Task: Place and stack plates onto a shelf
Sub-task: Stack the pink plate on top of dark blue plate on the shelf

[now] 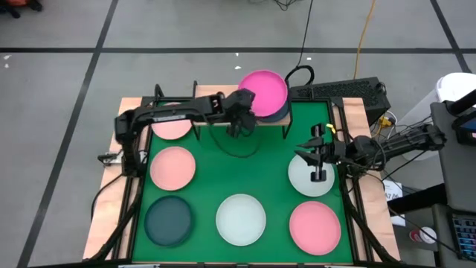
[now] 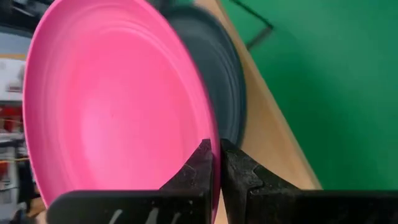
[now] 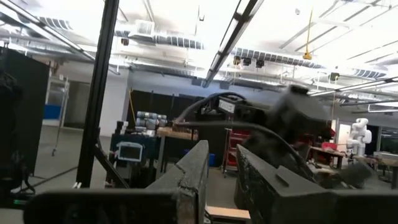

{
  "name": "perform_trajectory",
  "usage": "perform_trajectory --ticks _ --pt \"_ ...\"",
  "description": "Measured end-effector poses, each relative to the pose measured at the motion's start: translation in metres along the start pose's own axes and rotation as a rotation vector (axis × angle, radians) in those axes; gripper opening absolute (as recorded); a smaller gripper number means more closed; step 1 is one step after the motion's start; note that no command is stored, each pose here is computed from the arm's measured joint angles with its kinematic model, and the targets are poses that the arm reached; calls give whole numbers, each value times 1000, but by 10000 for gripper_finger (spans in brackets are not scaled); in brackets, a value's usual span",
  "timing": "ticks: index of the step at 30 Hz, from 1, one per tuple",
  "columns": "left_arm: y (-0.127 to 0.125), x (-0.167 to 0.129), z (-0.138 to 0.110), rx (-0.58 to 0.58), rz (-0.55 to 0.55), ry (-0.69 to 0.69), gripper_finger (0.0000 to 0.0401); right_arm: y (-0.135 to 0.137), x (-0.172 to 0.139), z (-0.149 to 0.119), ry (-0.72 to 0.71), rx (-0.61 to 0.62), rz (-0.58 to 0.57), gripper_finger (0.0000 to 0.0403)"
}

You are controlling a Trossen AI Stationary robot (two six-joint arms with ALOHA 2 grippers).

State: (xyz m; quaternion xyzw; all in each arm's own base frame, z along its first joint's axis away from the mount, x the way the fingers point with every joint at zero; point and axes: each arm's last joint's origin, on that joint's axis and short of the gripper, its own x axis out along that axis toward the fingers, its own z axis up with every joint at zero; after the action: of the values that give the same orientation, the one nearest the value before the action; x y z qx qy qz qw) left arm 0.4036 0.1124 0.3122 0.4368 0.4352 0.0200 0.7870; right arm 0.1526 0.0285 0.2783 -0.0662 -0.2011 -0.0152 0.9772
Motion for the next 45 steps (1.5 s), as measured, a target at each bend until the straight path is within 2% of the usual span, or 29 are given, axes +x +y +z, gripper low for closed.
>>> perform_trajectory --ticks 10,14,22,28,33,41,45 --pt "12 27 5 22 -115 6 12 0 0 1 -11 -2 -2 68" --pt "13 27 5 6 -139 -29 12 -1 -1 3 -22 -15 -5 68" --pt "16 30 -9 -16 -176 10 12 -2 -2 7 -60 -38 -16 68" --pt "23 33 -22 -59 -221 -58 12 -2 -2 8 -62 -38 -16 68" --pt "21 32 -19 -58 -228 -72 12 -2 -2 7 -61 -38 -16 68" --pt "20 31 -9 -60 -196 -105 77 -2 -2 6 -47 -39 -14 68" --pt "20 31 -9 -71 -174 -74 90 -2 -2 6 -41 -40 -13 68"
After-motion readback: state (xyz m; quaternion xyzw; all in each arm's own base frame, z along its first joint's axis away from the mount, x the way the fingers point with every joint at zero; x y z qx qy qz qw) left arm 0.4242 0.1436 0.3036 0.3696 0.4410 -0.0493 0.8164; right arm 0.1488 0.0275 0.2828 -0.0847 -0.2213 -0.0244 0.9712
